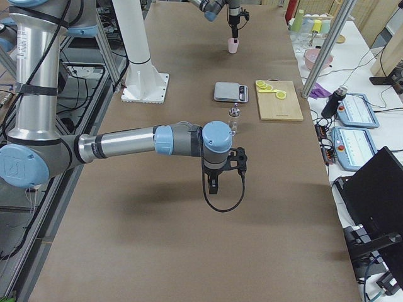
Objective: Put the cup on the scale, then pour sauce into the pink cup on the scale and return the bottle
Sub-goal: 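Reach the left gripper to the pink cup and grasp it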
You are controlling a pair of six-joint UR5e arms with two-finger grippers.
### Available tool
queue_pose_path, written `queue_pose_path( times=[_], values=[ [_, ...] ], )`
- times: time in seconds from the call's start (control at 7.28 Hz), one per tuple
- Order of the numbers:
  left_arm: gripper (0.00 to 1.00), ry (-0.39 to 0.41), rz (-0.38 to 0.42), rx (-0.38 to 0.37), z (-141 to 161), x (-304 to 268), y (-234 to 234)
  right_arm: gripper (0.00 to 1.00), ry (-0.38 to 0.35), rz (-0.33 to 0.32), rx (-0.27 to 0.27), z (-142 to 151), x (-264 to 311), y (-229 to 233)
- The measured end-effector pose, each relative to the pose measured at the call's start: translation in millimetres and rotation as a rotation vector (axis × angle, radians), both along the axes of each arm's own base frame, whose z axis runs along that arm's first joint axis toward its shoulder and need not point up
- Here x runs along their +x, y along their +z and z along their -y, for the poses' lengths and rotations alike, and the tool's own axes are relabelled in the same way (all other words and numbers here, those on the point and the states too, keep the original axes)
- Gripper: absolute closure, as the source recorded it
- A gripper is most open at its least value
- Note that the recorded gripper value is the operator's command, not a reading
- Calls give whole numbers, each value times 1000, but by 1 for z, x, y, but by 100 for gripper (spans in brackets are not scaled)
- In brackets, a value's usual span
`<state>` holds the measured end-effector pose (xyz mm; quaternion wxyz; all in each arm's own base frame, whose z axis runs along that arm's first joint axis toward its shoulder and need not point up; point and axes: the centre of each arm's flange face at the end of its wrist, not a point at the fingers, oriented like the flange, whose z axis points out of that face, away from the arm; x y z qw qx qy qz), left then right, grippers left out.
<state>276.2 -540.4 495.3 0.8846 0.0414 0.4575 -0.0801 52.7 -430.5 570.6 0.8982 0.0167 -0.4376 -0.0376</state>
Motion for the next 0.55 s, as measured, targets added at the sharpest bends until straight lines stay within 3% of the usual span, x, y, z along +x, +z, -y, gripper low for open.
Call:
queue_pose_path(
  times=[0.41, 0.55],
  values=[
    [83, 26, -28, -6, -13, -6, -6, 0, -3, 3, 3, 1, -2, -2],
    [89, 34, -33, -14, -19, -9, -3, 0, -4, 4, 3, 1, -2, -2]
  ],
)
